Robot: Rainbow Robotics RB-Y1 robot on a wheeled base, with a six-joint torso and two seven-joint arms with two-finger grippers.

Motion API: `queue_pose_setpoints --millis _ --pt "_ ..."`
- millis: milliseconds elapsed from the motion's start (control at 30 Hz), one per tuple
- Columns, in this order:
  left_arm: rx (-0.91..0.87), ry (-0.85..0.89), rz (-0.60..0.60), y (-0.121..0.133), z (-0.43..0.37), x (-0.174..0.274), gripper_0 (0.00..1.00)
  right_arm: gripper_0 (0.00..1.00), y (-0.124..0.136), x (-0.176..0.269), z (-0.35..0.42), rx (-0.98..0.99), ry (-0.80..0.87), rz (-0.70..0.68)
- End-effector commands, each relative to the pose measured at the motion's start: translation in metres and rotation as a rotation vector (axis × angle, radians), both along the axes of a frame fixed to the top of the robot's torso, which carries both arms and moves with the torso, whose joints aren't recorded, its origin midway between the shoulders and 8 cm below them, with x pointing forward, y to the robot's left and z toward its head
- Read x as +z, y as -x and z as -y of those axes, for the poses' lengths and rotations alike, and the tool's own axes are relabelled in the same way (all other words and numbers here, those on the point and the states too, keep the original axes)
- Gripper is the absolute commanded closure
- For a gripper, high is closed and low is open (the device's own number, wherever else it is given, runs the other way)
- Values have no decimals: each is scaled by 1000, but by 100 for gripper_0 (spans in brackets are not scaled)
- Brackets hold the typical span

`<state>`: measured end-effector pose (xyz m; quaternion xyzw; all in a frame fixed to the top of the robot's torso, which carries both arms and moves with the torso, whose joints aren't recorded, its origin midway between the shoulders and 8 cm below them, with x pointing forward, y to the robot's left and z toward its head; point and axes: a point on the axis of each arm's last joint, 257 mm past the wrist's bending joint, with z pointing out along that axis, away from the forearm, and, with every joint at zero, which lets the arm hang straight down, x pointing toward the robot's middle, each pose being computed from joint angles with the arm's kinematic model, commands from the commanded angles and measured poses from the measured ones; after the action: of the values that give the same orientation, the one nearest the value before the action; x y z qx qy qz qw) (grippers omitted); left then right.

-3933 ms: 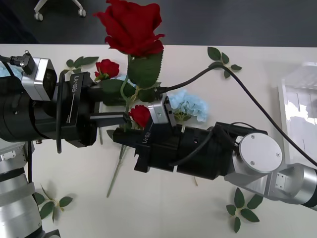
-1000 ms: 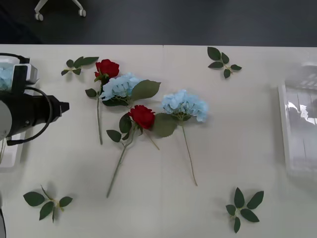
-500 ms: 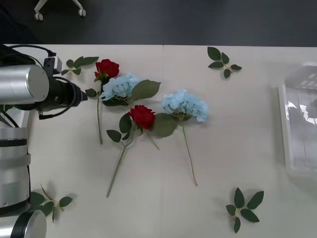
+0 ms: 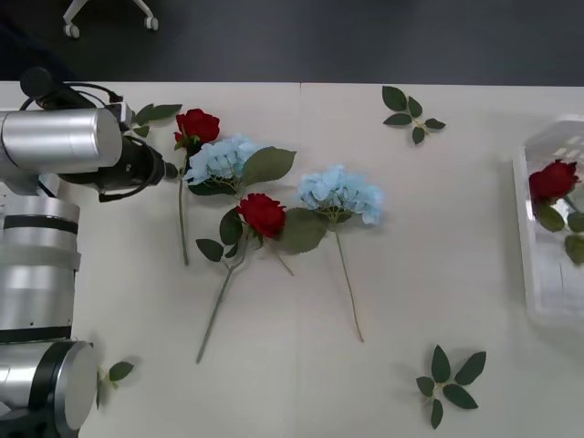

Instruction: Put the red flowers into the right box and the blue flowers into the left box

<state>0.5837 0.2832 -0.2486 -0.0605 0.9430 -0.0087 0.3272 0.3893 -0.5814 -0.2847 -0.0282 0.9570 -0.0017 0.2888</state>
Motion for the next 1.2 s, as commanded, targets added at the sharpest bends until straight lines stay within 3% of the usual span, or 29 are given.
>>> queue_pose_setpoints --millis 33,300,900,1200 --pt "41 13 59 -25 -1 18 0 48 -9 10 -3 6 -7 33" --pt "1 -16 57 -38 16 8 0 48 -22 44 -20 57 -22 67" --pt "-39 -50 75 -41 54 1 0 48 12 105 -29 163 6 -58" --pt "-30 -71 37 -35 47 -15 0 48 8 132 -49 237 51 -42"
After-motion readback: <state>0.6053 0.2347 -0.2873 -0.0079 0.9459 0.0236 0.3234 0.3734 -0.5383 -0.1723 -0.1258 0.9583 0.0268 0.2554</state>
